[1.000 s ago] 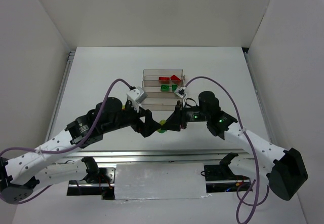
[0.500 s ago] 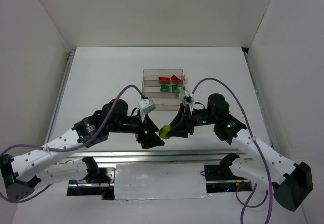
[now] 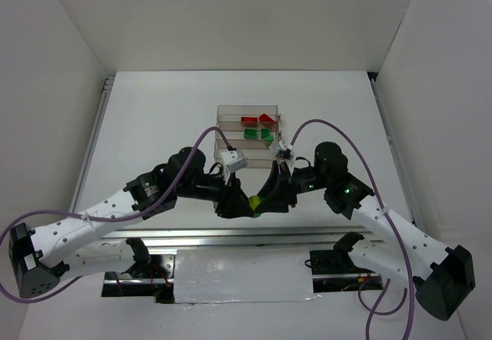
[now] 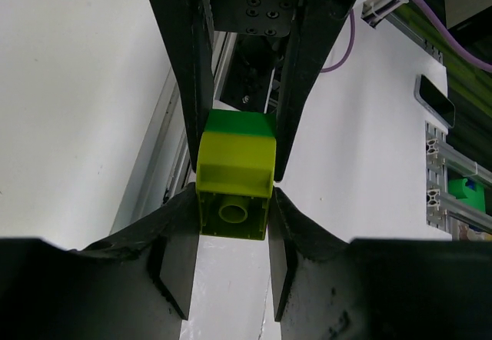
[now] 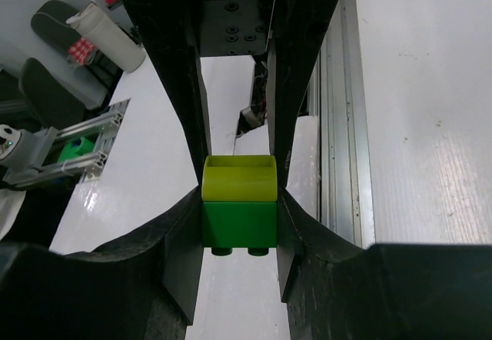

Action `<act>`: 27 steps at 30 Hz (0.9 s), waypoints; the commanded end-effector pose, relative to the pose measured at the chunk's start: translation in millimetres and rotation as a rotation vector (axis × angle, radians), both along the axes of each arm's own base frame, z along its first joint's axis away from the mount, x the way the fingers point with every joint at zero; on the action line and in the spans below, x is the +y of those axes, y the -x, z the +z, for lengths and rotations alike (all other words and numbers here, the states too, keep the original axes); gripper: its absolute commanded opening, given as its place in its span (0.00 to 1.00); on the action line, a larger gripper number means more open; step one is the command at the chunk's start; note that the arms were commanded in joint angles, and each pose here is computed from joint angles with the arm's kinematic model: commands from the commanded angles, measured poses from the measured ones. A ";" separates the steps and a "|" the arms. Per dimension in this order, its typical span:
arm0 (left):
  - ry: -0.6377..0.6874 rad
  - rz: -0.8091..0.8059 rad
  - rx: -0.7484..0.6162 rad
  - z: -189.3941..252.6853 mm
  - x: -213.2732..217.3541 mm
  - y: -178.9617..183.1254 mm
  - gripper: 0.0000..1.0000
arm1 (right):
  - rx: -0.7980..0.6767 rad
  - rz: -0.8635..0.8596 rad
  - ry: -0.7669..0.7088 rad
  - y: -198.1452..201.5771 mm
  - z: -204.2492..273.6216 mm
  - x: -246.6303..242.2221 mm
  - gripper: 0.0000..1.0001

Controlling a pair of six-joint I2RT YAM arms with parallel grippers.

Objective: Sort the legos into containers by color

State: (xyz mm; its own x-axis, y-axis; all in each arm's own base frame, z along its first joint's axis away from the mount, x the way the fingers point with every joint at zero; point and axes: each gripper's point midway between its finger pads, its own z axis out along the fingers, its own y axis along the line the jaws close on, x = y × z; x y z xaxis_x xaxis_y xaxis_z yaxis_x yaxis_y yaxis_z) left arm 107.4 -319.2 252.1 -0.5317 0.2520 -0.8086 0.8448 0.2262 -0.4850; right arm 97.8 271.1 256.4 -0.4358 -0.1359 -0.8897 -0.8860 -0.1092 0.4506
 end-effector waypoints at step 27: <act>-0.397 0.993 -0.114 3.7 181.0 -130.8 0.00 | 0.268 -1.195 0.380 -210.2 -61.0 -42.4 0.00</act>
